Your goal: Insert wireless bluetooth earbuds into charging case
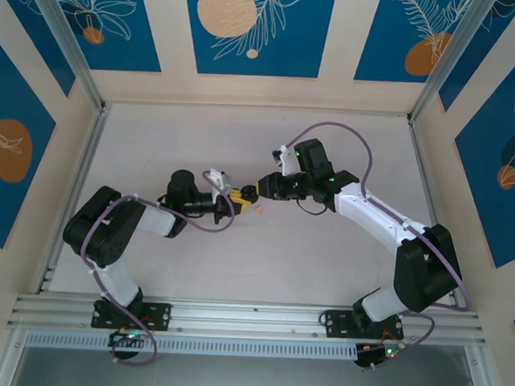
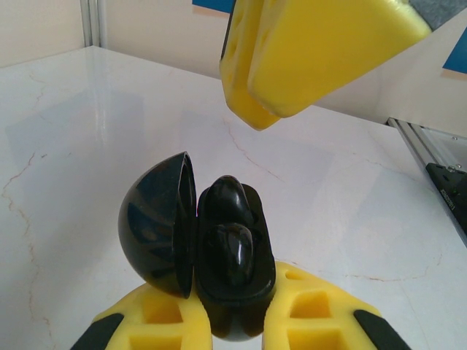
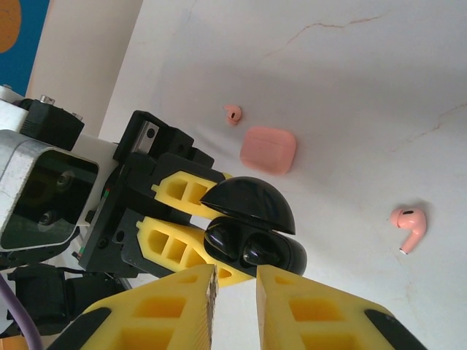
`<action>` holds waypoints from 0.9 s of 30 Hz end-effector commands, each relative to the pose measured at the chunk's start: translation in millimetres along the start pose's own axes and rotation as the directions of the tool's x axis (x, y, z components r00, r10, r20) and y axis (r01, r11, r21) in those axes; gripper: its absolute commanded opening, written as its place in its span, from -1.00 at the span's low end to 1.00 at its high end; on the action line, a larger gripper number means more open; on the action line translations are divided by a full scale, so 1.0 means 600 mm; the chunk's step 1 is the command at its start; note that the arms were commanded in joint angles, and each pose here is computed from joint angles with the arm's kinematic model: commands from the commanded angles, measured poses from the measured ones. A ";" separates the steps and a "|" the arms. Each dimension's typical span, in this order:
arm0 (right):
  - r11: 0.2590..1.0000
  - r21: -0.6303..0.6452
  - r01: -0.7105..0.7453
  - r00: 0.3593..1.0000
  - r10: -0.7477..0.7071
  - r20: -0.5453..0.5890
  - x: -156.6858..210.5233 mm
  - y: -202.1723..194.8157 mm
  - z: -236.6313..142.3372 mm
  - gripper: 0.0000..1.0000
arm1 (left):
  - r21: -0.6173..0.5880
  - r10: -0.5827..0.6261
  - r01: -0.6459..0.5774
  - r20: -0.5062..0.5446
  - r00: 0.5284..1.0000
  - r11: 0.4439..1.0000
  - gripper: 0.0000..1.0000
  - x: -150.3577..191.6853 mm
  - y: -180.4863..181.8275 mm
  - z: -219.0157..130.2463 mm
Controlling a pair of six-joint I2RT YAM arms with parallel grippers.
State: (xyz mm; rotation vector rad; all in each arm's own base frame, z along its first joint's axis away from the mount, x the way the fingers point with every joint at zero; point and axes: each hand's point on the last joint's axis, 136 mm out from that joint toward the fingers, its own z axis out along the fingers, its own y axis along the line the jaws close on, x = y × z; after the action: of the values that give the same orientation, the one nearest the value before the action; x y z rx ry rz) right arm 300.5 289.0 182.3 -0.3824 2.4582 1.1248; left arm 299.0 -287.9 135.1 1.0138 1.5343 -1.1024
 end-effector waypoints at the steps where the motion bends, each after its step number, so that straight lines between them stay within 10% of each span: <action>1: 0.999 -0.028 0.020 1.000 -0.021 -0.018 -0.002 0.014 0.004 -0.55 | 0.031 0.026 -0.027 0.032 0.999 0.999 -0.86 -0.016 -0.013 -0.004; 27: 1.000 -0.015 -0.005 0.998 0.004 -0.063 0.013 -0.002 0.029 -0.64 | 0.035 0.030 -0.031 0.036 0.999 0.999 -0.86 -0.019 -0.014 -0.005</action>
State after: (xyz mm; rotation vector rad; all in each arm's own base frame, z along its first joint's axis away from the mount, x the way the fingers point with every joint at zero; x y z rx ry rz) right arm 301.8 295.0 163.8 -0.3889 2.5092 1.1202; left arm 298.8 -287.7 136.3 1.0044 1.5349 -1.1096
